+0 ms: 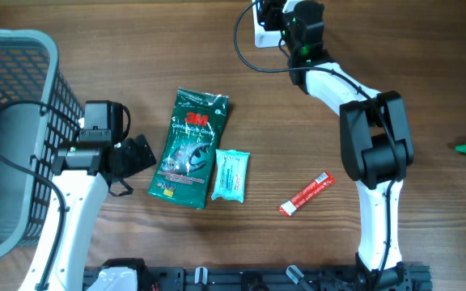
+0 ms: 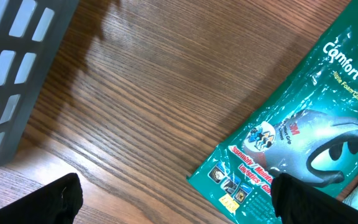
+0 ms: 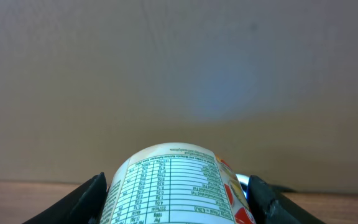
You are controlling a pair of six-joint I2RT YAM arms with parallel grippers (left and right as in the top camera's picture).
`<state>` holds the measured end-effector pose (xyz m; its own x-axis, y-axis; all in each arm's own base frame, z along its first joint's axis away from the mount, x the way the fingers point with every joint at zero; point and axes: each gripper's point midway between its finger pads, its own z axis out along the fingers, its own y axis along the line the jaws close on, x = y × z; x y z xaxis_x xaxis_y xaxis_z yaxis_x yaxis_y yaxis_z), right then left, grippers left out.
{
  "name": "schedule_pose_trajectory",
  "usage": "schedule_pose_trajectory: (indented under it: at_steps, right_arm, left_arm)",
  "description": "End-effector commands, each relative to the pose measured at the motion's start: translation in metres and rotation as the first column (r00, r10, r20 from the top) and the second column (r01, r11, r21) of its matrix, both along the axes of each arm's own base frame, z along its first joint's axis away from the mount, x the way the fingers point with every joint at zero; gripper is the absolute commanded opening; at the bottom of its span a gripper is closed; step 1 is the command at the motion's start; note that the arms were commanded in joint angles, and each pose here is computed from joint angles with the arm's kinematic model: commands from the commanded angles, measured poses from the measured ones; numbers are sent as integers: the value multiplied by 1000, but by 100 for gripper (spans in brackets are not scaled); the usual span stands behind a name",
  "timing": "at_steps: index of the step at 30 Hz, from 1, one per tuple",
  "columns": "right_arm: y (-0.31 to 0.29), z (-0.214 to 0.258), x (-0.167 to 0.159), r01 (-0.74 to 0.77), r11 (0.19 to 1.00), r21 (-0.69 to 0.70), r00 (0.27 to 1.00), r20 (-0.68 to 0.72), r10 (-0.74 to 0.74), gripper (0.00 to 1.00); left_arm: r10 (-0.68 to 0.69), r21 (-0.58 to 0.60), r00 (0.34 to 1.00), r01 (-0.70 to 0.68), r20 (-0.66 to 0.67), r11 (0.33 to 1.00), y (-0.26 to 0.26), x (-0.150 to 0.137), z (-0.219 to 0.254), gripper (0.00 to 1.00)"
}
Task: Scan the item barcode
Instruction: 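Carry the jar up to the white scanner, then move the jar rightward and set it at the right edge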
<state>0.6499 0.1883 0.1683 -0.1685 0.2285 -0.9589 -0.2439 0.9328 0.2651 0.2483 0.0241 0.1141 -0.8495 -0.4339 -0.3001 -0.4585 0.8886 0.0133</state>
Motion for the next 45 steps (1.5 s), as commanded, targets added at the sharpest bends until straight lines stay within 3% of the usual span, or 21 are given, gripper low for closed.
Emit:
schedule_pose_trajectory:
  at_steps: [1,5,10,14,18,23,26,27,28,31,34,36,38,42,45]
  right_arm:
    - [-6,39,2,29,999,13,995,97,-31,49]
    - [-55,69,-2,106,993,56,994,10,-107,50]
    - [-195,82,-25,334,942,-26,926,-177,-333,52]
    - [-345,28,-81,531,838,-125,731,-432,-528,54]
    - [-451,-45,-158,562,779,-279,510,-625,-591,54]
    - [-503,-127,-236,555,761,-336,269,-793,-546,54]
    - [-504,-149,-252,554,765,-327,213,-833,-510,60]
    - [-503,-150,-252,553,772,-314,218,-839,-498,71]
    - [-499,-147,-249,554,780,-292,236,-843,-483,99]
    - [-504,-100,-235,624,744,-240,301,-804,-512,100]
    - [-515,9,-220,747,650,-140,403,-683,-610,100]
    - [-492,114,-222,766,642,37,548,-561,-621,100]
    - [-461,159,-231,728,663,171,636,-530,-561,100]
    - [-368,212,-252,581,719,383,773,-536,-339,100]
    - [-289,199,-262,473,783,403,763,-632,-136,100]
  left_arm:
    - [-14,3,1000,14,-1,1000,1,-2,0,100]
    - [-14,3,1000,14,-1,1000,1,-2,0,100]
    - [-14,3,1000,14,-1,1000,1,-2,0,100]
    - [-14,3,1000,14,-1,1000,1,-2,0,100]
    - [-14,3,1000,14,-1,1000,1,-2,0,100]
    - [-14,3,1000,14,-1,1000,1,-2,0,100]
    - [-14,3,1000,14,-1,1000,1,-2,0,100]
    - [-14,3,1000,14,-1,1000,1,-2,0,100]
    - [-14,3,1000,14,-1,1000,1,-2,0,100]
    - [-14,3,1000,14,-1,1000,1,-2,0,100]
    - [-14,3,1000,14,-1,1000,1,-2,0,100]
    - [-14,3,1000,14,-1,1000,1,-2,0,100]
    - [-14,3,1000,14,-1,1000,1,-2,0,100]
    - [-14,3,1000,14,-1,1000,1,-2,0,100]
    - [-14,3,1000,14,-1,1000,1,-2,0,100]
